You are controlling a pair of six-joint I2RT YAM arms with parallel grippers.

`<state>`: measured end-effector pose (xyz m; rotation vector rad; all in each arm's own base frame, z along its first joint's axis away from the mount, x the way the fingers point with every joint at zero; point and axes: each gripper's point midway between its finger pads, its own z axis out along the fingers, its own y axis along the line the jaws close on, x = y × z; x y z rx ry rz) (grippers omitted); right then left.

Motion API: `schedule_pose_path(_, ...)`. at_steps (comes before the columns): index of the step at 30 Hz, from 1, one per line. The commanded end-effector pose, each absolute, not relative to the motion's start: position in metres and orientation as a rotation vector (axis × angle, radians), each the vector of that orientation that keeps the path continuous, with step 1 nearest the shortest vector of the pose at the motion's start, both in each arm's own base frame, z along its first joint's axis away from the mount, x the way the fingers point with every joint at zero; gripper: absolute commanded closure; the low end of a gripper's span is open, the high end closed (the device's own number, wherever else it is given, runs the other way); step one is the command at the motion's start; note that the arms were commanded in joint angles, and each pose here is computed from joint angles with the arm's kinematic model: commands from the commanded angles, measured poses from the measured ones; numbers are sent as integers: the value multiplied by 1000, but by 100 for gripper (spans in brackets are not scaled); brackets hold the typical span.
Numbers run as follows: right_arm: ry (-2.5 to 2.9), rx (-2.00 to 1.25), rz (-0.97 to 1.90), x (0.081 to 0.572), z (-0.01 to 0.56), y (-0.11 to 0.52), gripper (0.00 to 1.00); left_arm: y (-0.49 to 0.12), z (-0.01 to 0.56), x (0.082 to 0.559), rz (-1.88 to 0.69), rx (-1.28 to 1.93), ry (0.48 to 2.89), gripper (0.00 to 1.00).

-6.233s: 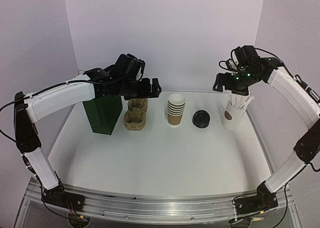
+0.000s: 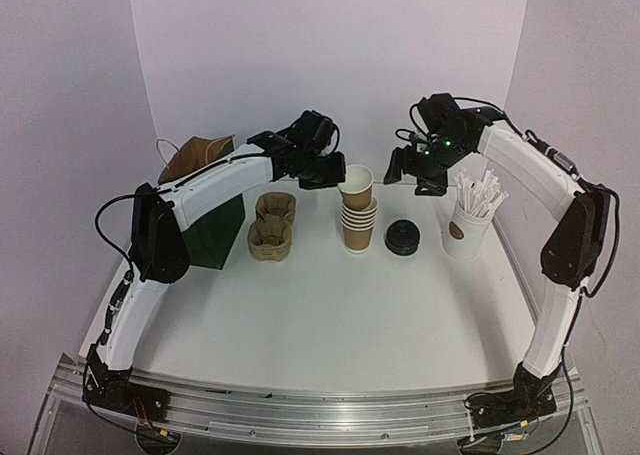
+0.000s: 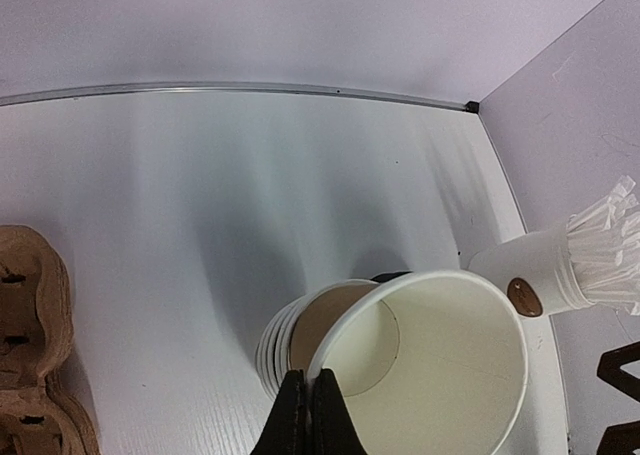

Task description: Pack the takeout coffee

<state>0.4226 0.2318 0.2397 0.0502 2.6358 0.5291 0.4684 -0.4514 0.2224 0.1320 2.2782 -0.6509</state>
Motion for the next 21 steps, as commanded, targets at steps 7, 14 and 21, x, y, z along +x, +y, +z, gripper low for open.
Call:
schedule_pose_path(7, 2620, 51, 566, 428, 248, 238, 16, -455, 284, 472, -739, 161, 2127, 100)
schedule_pose_path(14, 2606, 44, 565, 429, 252, 238, 16, -456, 325, 468, -815, 160, 2041, 100)
schedule_pose_path(21, 2572, 34, 553, 430, 264, 235, 16, -446, 359, 454, -866, 152, 2004, 100)
